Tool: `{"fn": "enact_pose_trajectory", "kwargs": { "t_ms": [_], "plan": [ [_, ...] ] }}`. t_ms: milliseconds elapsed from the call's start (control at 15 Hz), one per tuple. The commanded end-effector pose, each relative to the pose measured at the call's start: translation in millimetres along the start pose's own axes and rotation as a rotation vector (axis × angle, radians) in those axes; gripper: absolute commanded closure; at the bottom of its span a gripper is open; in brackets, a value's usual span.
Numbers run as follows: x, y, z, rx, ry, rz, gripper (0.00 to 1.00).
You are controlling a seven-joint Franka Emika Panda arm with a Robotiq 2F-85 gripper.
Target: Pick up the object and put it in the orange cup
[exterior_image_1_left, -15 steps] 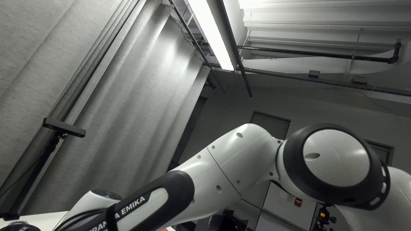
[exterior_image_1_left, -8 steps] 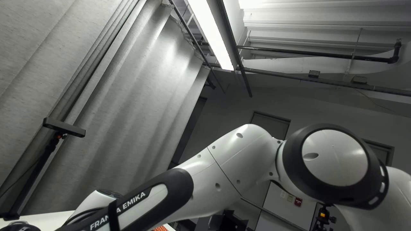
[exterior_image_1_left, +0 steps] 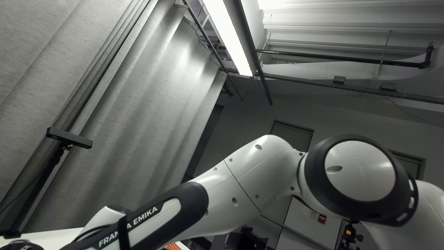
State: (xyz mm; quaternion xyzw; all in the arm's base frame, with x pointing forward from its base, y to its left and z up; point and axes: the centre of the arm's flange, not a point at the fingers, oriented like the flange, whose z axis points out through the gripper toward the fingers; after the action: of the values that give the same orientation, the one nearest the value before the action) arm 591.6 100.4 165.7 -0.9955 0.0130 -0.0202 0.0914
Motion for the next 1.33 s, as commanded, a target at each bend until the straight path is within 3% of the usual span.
{"fn": "enact_pose_trajectory", "kwargs": {
  "t_ms": [0, 1000, 1067, 1133, 1267],
  "plan": [
    [9.3, 1.8, 6.9, 0.016, 0.015, 0.021, 0.00],
    [25.6, 9.1, 16.7, 0.029, 0.019, 0.038, 0.00],
    [26.2, 9.4, 17.2, 0.028, 0.018, 0.038, 0.03],
    [26.5, 9.4, 17.7, 0.028, 0.018, 0.038, 0.21],
    [27.2, 9.8, 17.9, 0.027, 0.019, 0.039, 0.32]
  ]
}}
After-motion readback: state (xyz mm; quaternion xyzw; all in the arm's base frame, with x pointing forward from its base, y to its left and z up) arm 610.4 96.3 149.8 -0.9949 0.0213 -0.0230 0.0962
